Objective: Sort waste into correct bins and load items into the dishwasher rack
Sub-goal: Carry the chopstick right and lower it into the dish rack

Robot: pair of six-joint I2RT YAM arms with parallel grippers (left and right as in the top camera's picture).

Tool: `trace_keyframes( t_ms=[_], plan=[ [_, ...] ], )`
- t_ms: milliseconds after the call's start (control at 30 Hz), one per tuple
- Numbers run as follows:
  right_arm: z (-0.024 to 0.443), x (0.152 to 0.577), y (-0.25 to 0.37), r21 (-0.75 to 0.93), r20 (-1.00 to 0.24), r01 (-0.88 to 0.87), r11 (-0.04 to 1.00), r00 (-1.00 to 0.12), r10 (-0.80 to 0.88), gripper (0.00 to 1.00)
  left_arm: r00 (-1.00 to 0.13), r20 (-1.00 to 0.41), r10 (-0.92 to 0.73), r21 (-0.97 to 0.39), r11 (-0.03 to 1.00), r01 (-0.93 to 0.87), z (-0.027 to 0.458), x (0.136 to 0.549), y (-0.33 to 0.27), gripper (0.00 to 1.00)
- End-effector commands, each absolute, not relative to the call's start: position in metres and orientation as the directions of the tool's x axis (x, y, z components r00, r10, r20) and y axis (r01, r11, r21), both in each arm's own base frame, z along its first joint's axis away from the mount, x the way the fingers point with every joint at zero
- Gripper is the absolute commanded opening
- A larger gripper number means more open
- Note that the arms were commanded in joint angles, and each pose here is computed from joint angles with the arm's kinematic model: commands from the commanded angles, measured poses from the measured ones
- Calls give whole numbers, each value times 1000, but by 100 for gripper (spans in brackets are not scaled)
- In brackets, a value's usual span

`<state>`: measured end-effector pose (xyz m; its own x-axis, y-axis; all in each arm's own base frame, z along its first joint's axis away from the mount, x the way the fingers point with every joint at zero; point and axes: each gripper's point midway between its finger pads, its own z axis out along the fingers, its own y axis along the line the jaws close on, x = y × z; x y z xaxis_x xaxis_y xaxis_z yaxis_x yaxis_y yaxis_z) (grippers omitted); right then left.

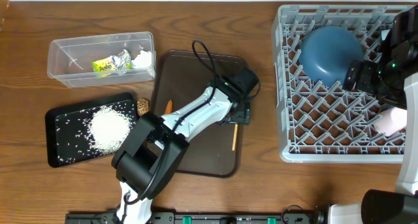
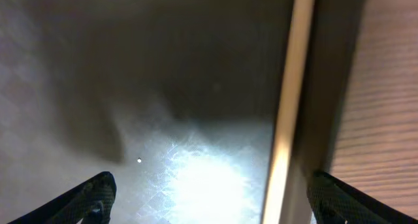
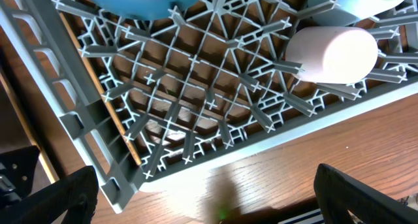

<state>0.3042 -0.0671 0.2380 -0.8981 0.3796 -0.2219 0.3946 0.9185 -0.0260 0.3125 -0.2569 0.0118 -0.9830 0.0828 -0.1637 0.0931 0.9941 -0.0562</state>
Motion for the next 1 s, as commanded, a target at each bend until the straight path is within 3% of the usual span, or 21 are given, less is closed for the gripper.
trace_keyframes(
  t_ms=[0, 267, 700, 900, 967],
  plan=[
    [239, 301, -70, -24, -219, 396, 918, -898, 382, 99, -987, -126, 99, -41, 994, 105, -3, 303, -251, 90],
    [239, 301, -70, -24, -219, 396, 918, -898, 382, 99, -987, -121, 106, -32, 993, 110, -6, 299, -250, 79],
    [239, 301, -70, -24, -219, 396, 918, -898, 382, 99, -973, -116, 202, -27, 978, 206, -19, 268, -271, 25],
    [239, 301, -70, -25, -216, 396, 918, -899, 382, 99, -972, -117, 205, -29, 977, 209, -19, 267, -273, 19],
    [239, 300, -70, -25, -216, 396, 918, -899, 382, 99, -972, -118, 204, -29, 977, 209, -19, 267, -273, 13]
  ],
)
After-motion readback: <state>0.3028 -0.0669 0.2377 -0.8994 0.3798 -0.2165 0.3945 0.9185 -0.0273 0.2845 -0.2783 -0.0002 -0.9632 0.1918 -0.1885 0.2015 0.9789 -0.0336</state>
